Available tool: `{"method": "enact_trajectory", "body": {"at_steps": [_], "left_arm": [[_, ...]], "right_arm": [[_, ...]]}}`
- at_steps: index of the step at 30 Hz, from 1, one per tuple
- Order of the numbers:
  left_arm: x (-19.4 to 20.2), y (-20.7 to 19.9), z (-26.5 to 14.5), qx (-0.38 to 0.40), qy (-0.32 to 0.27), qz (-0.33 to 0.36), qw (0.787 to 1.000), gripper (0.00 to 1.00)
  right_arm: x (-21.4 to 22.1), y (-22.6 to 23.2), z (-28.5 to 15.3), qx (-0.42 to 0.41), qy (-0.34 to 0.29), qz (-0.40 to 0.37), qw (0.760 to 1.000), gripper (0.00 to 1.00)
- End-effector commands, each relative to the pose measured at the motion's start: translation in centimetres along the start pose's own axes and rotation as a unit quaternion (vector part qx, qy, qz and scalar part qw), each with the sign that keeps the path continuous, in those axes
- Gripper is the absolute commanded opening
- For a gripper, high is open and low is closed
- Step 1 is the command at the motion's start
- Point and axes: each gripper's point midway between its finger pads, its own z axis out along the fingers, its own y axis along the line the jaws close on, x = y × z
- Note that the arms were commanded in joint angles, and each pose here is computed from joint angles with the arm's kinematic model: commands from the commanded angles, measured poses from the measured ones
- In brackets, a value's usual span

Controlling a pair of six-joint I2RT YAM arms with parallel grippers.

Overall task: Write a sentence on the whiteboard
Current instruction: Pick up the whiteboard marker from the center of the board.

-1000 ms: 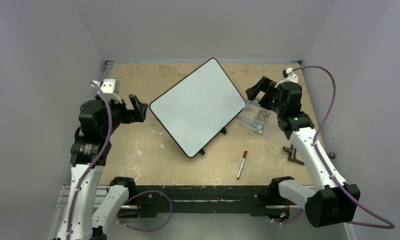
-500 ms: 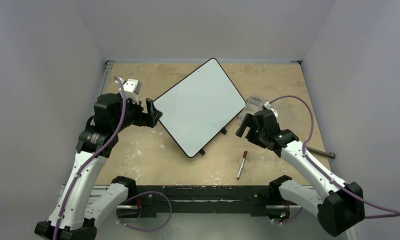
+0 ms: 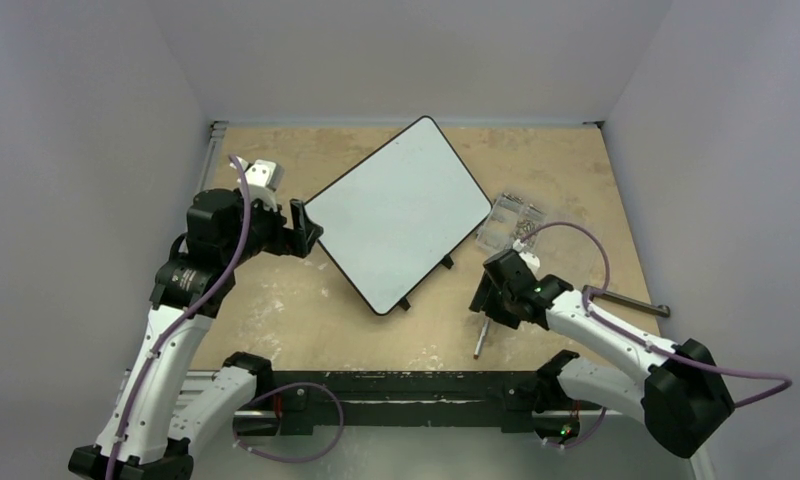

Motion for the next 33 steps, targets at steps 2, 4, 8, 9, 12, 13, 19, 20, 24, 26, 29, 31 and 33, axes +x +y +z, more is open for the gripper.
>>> {"method": "enact_trajectory", "body": {"at_steps": [2, 4, 8, 9, 12, 13, 19, 20, 24, 26, 29, 31, 33], "left_arm": [[-1.8, -0.8, -0.9, 0.013, -0.029, 0.015, 0.999, 0.82], [-1.8, -0.8, -1.0, 0.012, -0.031, 0.015, 0.999, 0.82], [-1.8, -0.8, -1.0, 0.013, -0.031, 0.015, 0.999, 0.82], [-1.8, -0.8, -1.0, 0.012, -0.03, 0.015, 0.999, 0.82], [-1.7, -0.8, -0.9, 0.012, -0.028, 0.015, 0.999, 0.82], [-1.8, -0.8, -1.0, 0.013, -0.028, 0.015, 0.999, 0.82], [-1.9, -2.9, -1.2, 0.071, -0.03, 0.011, 0.997, 0.82], [-1.9, -3.7, -1.2, 0.093, -0.028, 0.006, 0.995, 0.82], [-2.2, -7.6, -2.0, 0.2, -0.017, -0.03, 0.979, 0.82], [-2.5, -9.2, -2.4, 0.246, -0.009, -0.056, 0.968, 0.82], [-3.4, -11.5, -2.8, 0.317, -0.008, -0.08, 0.945, 0.77], [-3.7, -12.7, -2.7, 0.347, -0.005, -0.09, 0.934, 0.74], [-3.8, -13.4, -2.1, 0.356, 0.009, -0.101, 0.929, 0.7]], "right_arm": [[1.0, -1.3, 0.8, 0.04, 0.001, 0.012, 0.999, 0.55], [1.5, -1.3, 1.4, 0.042, 0.007, 0.009, 0.999, 0.45], [2.2, -1.1, 2.2, 0.044, 0.016, -0.002, 0.999, 0.31], [2.3, -1.1, 2.4, 0.046, 0.019, -0.005, 0.999, 0.31], [2.1, -0.8, 2.5, 0.048, 0.021, -0.024, 0.998, 0.15], [2.0, -0.5, 2.5, 0.043, 0.02, -0.033, 0.998, 0.06], [-0.9, 4.4, 0.1, -0.051, -0.016, -0.101, 0.994, 0.0], [-1.6, 5.6, -0.8, -0.075, -0.026, -0.115, 0.99, 0.0], [-4.2, 10.5, -5.7, -0.195, -0.081, -0.186, 0.96, 0.0], [-5.1, 12.6, -8.1, -0.255, -0.112, -0.212, 0.937, 0.0], [-5.6, 15.5, -11.5, -0.338, -0.143, -0.254, 0.895, 0.0], [-5.9, 16.9, -13.2, -0.375, -0.162, -0.278, 0.87, 0.0], [-6.1, 18.5, -14.9, -0.415, -0.176, -0.298, 0.842, 0.0]]}}
